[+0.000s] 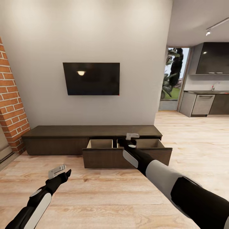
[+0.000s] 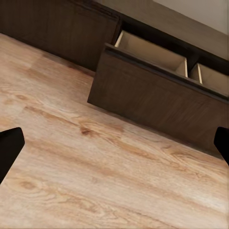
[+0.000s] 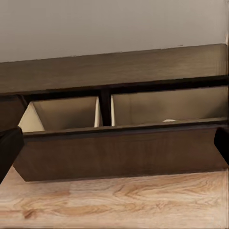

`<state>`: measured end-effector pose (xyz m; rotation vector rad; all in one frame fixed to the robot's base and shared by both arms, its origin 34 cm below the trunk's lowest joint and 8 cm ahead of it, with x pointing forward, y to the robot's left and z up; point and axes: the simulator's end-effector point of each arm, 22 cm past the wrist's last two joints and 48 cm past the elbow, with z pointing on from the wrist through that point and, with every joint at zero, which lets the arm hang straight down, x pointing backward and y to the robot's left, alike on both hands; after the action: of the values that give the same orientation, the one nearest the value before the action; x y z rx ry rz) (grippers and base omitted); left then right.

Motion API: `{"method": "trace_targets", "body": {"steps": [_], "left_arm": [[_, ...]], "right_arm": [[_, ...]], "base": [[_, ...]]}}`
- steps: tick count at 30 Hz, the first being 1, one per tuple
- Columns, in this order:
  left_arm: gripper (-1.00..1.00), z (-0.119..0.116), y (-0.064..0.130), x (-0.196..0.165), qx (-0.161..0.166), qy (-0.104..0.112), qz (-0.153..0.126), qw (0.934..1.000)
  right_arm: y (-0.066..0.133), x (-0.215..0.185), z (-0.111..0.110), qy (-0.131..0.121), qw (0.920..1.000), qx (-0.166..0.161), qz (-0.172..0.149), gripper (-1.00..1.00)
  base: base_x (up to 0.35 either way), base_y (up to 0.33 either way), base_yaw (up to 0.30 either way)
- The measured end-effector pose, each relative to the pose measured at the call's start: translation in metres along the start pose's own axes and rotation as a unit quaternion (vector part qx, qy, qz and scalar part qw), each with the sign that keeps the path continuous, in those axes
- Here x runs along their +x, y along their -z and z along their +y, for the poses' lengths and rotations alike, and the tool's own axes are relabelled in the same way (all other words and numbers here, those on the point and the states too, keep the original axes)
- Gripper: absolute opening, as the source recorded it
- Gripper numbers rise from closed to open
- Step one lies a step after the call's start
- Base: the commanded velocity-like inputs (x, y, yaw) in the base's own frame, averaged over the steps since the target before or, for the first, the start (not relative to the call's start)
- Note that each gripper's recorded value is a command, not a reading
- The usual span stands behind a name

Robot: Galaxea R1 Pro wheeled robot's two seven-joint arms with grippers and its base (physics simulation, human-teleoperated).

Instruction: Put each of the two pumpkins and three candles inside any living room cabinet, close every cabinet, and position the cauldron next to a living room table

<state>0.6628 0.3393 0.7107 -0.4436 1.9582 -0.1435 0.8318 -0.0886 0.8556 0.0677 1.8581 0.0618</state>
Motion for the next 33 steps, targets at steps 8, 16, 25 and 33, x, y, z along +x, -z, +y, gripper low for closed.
{"method": "trace_targets", "body": {"steps": [8, 16, 25, 33], "left_arm": [[1.00, -0.007, 0.000, -0.001, 0.006, 0.000, -0.020, 0.9998], [1.00, -0.038, -0.001, 0.044, 0.037, -0.040, -0.030, 0.9981], [1.00, -0.035, 0.001, 0.089, 0.033, -0.059, -0.053, 0.9963], [1.00, -0.025, 0.002, 0.111, 0.027, -0.073, -0.045, 0.9959]], "right_arm": [[0.007, 0.046, -0.005, -0.002, 0.9999, 0.002, -0.012, 1.00], [0.020, 0.084, -0.004, -0.010, 0.9995, -0.004, -0.030, 1.00], [0.022, 0.114, -0.035, 0.011, 0.9990, 0.024, -0.036, 1.00], [0.025, 0.129, -0.039, 0.014, 0.9992, 0.027, -0.027, 1.00]], "base": [[0.000, 0.000, 0.000], [0.000, 0.000, 0.000], [0.000, 0.000, 0.000], [0.020, 0.000, 0.000]]}}
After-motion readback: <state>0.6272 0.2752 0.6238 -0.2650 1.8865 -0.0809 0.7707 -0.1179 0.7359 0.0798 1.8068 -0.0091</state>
